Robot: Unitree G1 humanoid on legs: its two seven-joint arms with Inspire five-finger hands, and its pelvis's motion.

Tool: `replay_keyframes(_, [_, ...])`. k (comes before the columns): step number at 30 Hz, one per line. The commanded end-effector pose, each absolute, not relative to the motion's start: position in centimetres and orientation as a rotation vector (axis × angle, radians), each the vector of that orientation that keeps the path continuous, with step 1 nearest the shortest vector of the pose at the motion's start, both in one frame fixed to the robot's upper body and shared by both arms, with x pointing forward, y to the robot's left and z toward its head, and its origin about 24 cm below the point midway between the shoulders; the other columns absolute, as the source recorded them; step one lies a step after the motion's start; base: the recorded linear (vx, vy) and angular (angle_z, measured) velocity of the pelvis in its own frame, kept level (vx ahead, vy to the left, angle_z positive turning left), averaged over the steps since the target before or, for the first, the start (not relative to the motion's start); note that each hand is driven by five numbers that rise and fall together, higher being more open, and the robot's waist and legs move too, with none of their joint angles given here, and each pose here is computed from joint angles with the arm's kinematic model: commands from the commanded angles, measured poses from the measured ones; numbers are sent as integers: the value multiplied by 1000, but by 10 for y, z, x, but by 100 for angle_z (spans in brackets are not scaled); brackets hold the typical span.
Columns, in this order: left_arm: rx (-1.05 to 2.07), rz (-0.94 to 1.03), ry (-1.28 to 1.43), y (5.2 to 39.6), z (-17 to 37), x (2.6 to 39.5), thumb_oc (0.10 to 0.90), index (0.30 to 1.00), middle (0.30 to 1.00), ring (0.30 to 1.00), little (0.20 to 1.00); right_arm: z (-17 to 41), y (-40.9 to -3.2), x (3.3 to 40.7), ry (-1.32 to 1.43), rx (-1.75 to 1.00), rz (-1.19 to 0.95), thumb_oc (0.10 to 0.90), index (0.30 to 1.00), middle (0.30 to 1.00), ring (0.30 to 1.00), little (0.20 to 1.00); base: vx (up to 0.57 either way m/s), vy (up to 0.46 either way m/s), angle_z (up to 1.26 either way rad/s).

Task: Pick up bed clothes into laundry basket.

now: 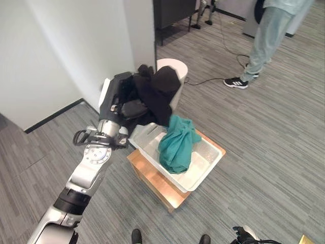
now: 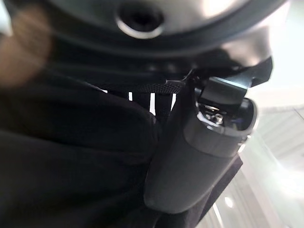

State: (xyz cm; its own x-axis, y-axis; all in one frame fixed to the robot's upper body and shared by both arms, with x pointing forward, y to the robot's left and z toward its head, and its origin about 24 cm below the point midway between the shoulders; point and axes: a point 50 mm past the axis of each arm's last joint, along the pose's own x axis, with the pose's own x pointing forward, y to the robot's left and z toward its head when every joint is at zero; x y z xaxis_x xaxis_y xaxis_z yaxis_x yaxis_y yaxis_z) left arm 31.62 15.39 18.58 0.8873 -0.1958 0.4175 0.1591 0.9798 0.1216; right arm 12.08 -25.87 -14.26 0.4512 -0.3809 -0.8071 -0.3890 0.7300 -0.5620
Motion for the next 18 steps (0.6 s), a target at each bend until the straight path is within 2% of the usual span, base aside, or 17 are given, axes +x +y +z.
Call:
replay_keyframes(1, [7,-185,-802,152,288,321,400,300,300,300,300,-131,-267,142,1056,-876,18,800,900,900,900,900,5,-26,-8])
replay_keyframes(9, [139,-93,-781,156,301,343,400,300,300,300,300,-133,-267,139,1066,-808,-19,800,900,900,900,900,9,-20,-9])
replay_keyframes(12, [225,10,-709,175,290,356,400,300,300,300,300,-133,-272,138,1082,-766,-67,800,900,900,900,900,1,-5,-1])
replay_keyframes(18, [235,85,-602,191,267,368,400,300,300,300,300,-130,-274,145,1076,-773,-84,800,900,900,900,900,-8,0,-4])
